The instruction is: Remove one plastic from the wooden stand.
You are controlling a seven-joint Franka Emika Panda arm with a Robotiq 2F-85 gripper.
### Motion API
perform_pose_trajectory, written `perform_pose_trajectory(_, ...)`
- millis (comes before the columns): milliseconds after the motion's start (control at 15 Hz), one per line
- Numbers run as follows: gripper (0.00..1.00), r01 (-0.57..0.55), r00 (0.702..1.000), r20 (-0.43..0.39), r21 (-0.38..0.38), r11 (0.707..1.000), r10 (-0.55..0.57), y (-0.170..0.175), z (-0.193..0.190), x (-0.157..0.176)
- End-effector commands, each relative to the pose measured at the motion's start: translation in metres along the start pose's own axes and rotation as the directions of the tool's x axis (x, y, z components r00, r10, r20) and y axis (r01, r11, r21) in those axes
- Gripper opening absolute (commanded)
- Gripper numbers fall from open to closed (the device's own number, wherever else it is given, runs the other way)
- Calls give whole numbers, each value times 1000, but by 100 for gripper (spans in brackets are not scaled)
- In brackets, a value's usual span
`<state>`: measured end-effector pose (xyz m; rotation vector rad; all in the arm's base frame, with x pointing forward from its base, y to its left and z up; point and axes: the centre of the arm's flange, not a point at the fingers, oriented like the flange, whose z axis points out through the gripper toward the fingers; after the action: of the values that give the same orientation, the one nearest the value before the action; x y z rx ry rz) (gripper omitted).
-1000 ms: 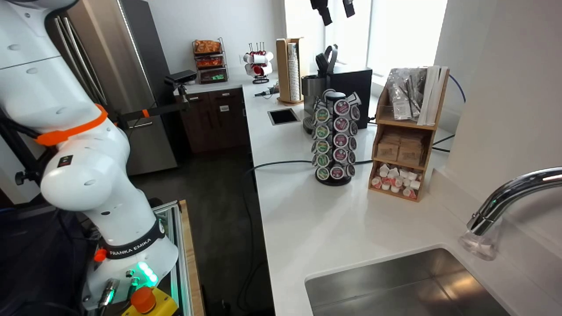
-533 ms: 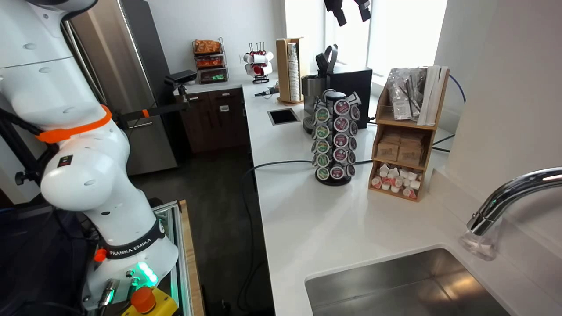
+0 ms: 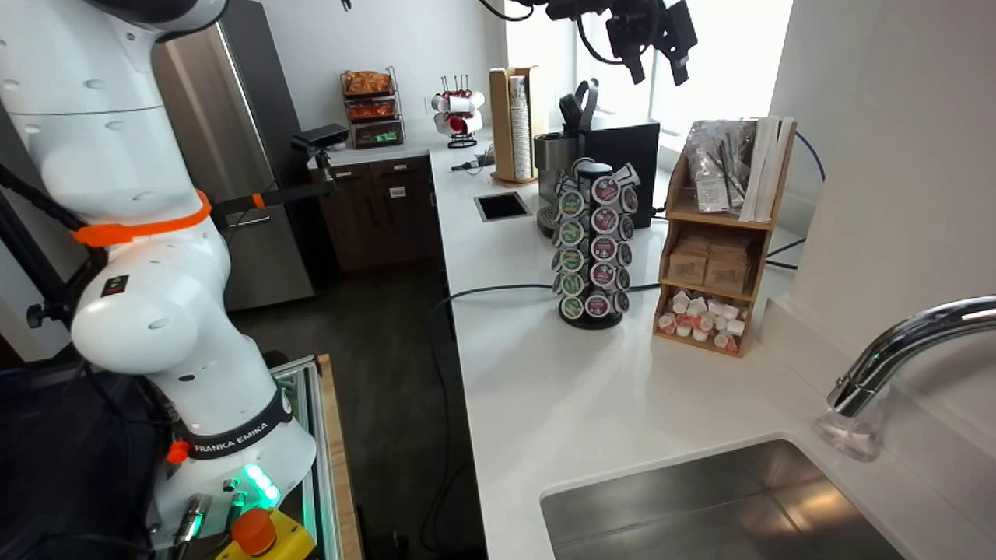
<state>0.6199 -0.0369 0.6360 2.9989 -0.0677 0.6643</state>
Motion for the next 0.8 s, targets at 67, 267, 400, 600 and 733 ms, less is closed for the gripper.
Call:
perform_pose_trajectory(67, 100, 51, 999, 11, -2, 999, -51, -19, 61, 36)
perform_pose_trajectory(267, 100, 97, 995, 2, -15, 995, -97, -38, 85, 52)
perform_pose_trajectory(400, 100, 115, 993, -7, -18, 993, -115, -50, 94, 59)
perform_pose_trajectory(600, 100, 130, 991, -9, -14, 991, -130, -61, 107, 68)
perform_pose_trajectory(733, 86, 138, 990, -7, -14, 990, -138, -65, 115, 73)
